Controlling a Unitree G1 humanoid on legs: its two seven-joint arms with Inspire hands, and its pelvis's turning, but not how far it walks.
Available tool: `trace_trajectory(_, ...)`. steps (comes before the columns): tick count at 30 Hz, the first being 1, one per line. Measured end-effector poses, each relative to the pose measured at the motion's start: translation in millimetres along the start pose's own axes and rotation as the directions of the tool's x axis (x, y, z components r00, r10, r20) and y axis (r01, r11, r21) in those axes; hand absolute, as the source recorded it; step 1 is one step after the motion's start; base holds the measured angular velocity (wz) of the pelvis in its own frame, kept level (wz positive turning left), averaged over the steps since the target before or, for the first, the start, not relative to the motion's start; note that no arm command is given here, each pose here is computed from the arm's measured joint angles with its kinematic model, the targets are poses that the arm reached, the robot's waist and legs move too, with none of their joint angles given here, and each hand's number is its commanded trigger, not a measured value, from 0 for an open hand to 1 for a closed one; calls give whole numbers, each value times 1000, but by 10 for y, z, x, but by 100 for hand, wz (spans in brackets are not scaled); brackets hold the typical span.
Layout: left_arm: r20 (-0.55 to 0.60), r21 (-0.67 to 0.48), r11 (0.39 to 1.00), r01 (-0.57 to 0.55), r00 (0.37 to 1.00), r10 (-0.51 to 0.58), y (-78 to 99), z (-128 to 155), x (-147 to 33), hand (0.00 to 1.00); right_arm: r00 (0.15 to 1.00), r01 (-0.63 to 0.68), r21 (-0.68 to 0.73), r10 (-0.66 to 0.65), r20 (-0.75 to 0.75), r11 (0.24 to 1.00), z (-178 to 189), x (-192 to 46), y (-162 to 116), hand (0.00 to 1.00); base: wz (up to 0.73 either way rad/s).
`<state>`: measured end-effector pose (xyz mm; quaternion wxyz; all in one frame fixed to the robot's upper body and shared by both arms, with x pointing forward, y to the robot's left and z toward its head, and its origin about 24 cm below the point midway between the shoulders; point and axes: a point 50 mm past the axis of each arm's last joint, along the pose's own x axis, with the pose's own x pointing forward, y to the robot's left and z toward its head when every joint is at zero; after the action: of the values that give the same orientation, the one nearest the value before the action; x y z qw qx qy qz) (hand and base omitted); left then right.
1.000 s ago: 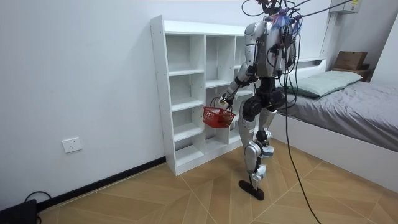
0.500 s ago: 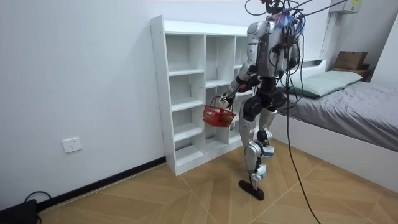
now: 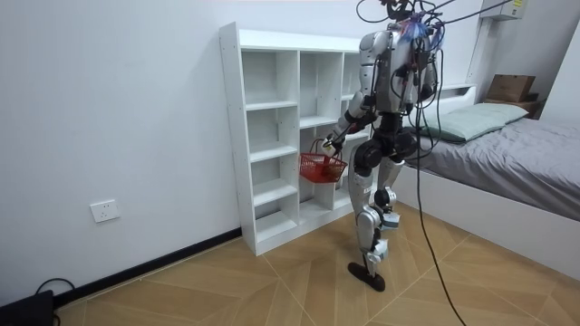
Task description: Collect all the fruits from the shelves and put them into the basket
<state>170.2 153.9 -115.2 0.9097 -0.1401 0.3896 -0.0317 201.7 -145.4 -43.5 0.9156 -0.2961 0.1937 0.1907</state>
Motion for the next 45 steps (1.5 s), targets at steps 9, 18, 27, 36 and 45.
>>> trace_trajectory(9, -2, 4, 1000, 2, 1000, -2, 2, 0, -1, 100, 998, -32, -1, 32, 54, 999, 159, 2, 43, 100, 0)
trace_trajectory(18, -22, 24, 1000, 11, 1000, -10, -11, -25, -3, 100, 993, -56, 8, 55, 100, 998, 268, -23, 110, 100, 0)
trace_trajectory(27, 11, 34, 999, 38, 999, -38, -88, 51, 3, 100, 990, -74, 21, 71, 118, 997, 308, -25, 127, 100, 0)
trace_trajectory(36, 1, 40, 998, 41, 999, -41, -94, 20, -7, 100, 989, -89, 15, 86, 120, 996, 314, -25, 166, 100, 0)
trace_trajectory(45, 2, 38, 999, 37, 999, -37, -82, 20, -10, 100, 992, -116, 20, 115, 52, 993, 156, -2, 235, 100, 0)
